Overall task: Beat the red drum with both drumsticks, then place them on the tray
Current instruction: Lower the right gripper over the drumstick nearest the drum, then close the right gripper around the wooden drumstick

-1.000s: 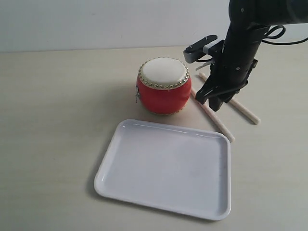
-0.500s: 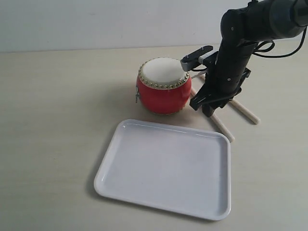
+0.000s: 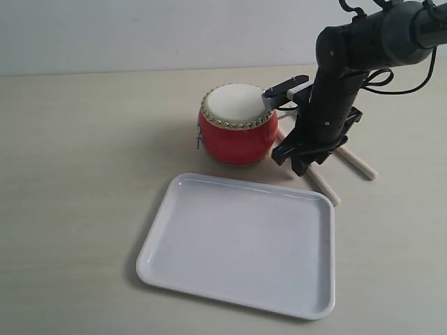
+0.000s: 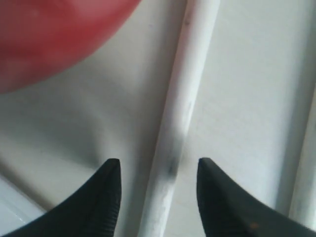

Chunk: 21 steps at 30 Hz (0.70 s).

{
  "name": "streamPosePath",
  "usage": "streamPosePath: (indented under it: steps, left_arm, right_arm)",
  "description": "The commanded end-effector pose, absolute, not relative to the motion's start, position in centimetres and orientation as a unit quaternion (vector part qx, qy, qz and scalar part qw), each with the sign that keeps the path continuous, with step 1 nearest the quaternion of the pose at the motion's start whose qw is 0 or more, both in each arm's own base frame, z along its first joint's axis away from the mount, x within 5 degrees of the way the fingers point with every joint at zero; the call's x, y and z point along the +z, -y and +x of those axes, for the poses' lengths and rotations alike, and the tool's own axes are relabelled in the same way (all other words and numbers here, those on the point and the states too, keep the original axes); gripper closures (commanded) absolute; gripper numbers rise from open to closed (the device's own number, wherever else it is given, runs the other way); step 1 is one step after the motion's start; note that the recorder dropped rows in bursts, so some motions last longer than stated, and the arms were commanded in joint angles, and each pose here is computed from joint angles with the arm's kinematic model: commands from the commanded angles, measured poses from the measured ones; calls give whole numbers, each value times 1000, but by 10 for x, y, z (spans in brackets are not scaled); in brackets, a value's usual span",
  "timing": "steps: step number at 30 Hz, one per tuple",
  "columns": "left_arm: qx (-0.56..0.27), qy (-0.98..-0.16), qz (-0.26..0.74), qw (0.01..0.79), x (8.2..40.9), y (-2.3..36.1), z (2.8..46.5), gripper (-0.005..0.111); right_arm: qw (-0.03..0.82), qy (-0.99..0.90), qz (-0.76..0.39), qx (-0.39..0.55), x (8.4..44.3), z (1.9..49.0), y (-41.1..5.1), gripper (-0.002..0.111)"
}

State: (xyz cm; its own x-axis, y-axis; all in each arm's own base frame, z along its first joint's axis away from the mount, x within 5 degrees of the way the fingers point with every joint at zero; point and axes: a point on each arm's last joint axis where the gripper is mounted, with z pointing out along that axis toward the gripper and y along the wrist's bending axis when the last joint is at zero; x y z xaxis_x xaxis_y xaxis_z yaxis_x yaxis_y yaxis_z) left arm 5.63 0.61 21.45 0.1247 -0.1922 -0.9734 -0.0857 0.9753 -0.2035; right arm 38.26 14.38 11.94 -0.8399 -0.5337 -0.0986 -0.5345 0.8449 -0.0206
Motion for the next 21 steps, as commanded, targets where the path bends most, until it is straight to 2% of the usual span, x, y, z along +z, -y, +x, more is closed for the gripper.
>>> streamPosePath:
  steps: [1, 18, 21]
  left_arm:
    - [-42, -658, -106, 744, 215, -6, 56, 107]
    - [-42, -658, -106, 744, 215, -6, 56, 107]
    - [-42, -658, -106, 744, 215, -6, 56, 107]
  right_arm:
    - [54, -961, -271, 5, 116, 385, -145, 62]
    - [47, -963, -265, 0, 109, 385, -144, 63]
    - [43, -963, -265, 0, 109, 384, -144, 69]
